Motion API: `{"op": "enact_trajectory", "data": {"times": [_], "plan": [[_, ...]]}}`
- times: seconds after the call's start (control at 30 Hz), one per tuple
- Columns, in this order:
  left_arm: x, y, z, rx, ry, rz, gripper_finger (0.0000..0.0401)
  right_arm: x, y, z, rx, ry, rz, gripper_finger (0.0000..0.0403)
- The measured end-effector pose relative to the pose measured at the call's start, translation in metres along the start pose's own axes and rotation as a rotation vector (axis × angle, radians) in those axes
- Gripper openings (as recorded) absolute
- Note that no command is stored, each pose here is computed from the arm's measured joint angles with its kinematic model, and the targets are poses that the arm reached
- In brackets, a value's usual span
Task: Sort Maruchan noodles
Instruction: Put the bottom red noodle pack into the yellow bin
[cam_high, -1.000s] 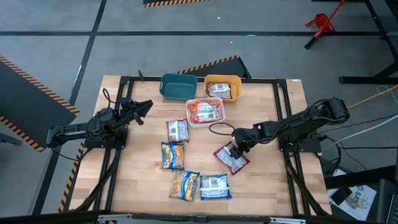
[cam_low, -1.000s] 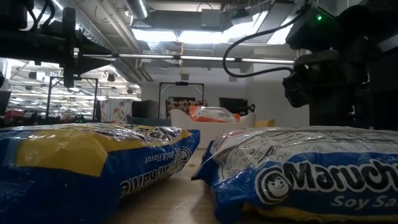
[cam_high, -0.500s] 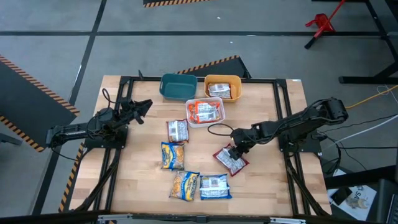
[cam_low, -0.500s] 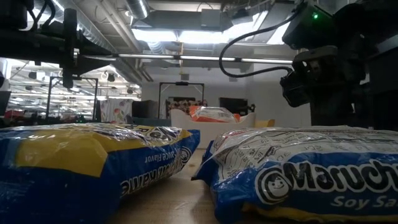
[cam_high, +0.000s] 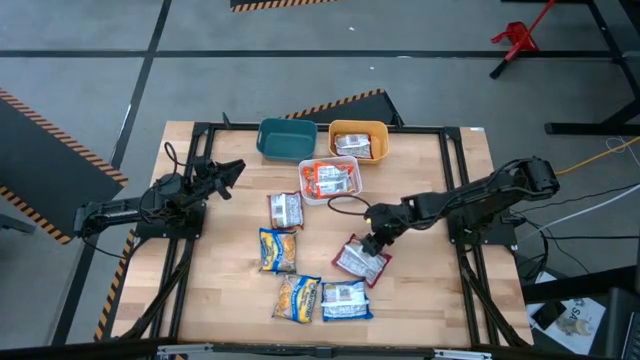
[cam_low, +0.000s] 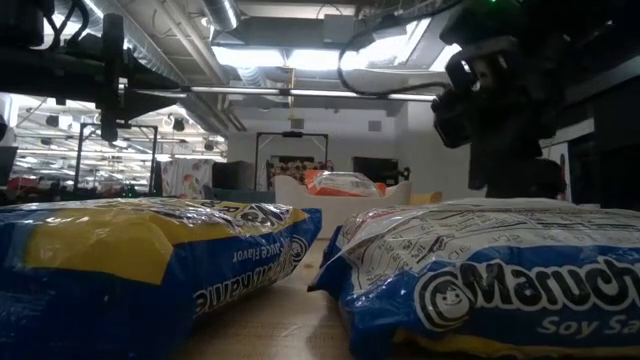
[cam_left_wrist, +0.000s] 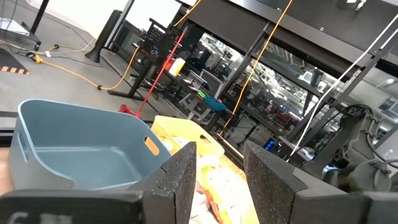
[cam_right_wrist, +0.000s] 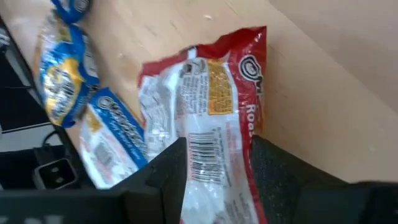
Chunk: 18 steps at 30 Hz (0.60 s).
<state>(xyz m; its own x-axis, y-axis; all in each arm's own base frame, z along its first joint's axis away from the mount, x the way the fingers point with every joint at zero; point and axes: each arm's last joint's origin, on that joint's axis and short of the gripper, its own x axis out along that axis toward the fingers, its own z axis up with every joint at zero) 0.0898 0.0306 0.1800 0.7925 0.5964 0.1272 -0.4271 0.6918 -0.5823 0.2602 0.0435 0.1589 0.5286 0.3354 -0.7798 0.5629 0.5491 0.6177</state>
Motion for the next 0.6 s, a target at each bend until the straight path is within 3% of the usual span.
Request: {"op": "enact_trajectory", "data": {"times": [0.2, 0.37, 0.47, 0.6], "plan": [[0.0, 0.0, 0.0, 0.0, 0.0, 0.0, 0.0127, -0.001, 0.003, 0.002, -0.019, -0.008, 0.002, 0.0125], [0.0, 0.0, 0.0, 0.001, 0.0, 0.0, 0.0127, -0.002, 0.002, 0.003, -0.135, 0.016, 0.012, 0.0103], [0.0, 0.0, 0.0, 0.001, 0.0, 0.0, 0.0127, -0.005, -0.001, 0.009, -0.177, 0.015, 0.022, 0.0129], [0.0, 0.0, 0.0, 0.0, 0.0, 0.0, 0.0127, -0.009, -0.008, 0.023, -0.234, -0.011, 0.037, 0.0204]]}}
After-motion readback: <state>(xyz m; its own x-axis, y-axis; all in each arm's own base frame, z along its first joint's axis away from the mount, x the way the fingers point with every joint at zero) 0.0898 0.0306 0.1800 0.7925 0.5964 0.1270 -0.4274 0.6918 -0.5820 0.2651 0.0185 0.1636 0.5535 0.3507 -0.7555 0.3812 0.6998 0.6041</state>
